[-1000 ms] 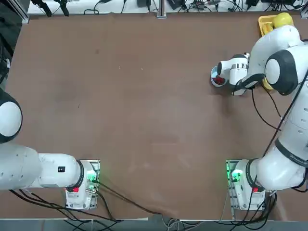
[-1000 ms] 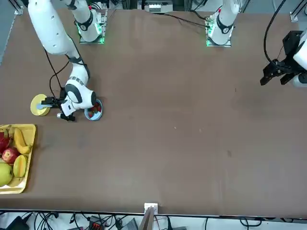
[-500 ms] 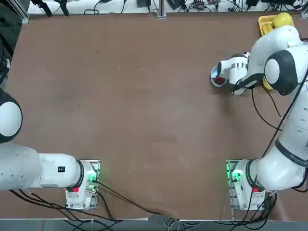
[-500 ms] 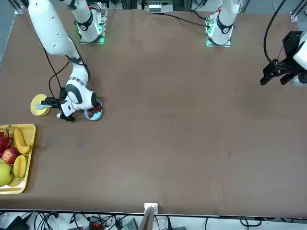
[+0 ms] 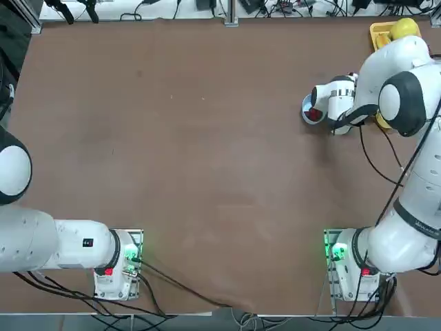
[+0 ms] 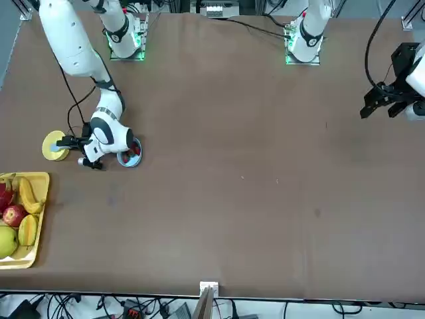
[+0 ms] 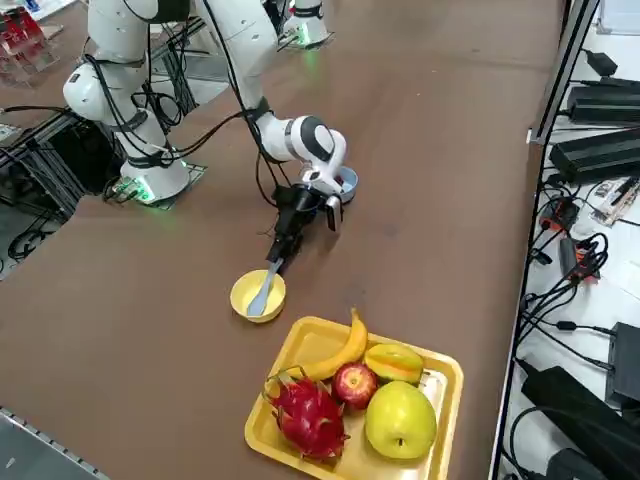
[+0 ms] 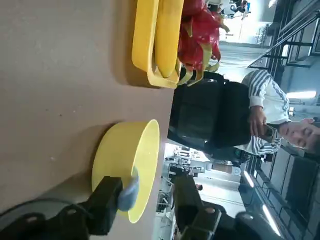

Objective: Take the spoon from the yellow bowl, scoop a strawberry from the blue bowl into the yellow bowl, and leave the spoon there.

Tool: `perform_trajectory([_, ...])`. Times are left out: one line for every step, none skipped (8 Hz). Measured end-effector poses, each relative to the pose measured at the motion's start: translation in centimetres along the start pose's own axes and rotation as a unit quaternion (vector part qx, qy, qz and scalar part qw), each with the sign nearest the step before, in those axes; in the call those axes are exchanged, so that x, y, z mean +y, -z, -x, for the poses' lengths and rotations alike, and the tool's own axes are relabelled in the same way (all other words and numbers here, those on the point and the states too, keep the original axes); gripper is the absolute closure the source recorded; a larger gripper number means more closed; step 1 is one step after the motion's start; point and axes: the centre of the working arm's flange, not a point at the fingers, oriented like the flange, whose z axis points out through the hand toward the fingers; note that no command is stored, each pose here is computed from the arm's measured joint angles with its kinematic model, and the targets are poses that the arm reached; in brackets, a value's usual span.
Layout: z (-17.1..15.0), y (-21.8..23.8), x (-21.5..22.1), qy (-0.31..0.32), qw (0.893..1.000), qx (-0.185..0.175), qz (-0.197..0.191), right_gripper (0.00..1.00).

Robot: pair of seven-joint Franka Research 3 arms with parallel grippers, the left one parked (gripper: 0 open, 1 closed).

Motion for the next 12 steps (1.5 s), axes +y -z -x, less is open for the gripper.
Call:
perform_trajectory([0.00,-0.04,0.06,0.000,1.000,-0.001,0.002,0.41])
perform_trajectory([0.00,-0.06,0.10,-0.001,1.000,-0.002,0.003,0.44])
perform_trajectory([0.02,-0.10,0.15,-0.001,1.000,-0.003,0.006,0.46])
perform_trajectory([0.02,-0.12,0.23,-0.001,1.000,-0.004,0.009,0.52])
perform_trajectory([-0.09,-0.11,0.39,-0.003,1.000,-0.005,0.011,0.56])
perform_trajectory([-0.30,-0.04,0.58,-0.006,1.000,-0.005,0.013,0.61])
perform_trajectory([-0.49,0.00,0.78,-0.009,1.000,-0.006,0.015,0.63])
perform_trajectory([-0.63,0.02,0.92,-0.011,1.000,-0.006,0.016,0.73])
perform_trajectory([-0.67,0.02,0.96,-0.011,1.000,-0.006,0.017,0.82])
perform_trajectory([-0.68,0.02,0.99,-0.012,1.000,-0.007,0.018,0.84])
perform_trajectory([-0.72,0.06,1.02,-0.012,1.000,-0.006,0.018,0.85])
perform_trajectory([-0.77,0.16,1.03,-0.013,1.000,-0.006,0.018,0.89])
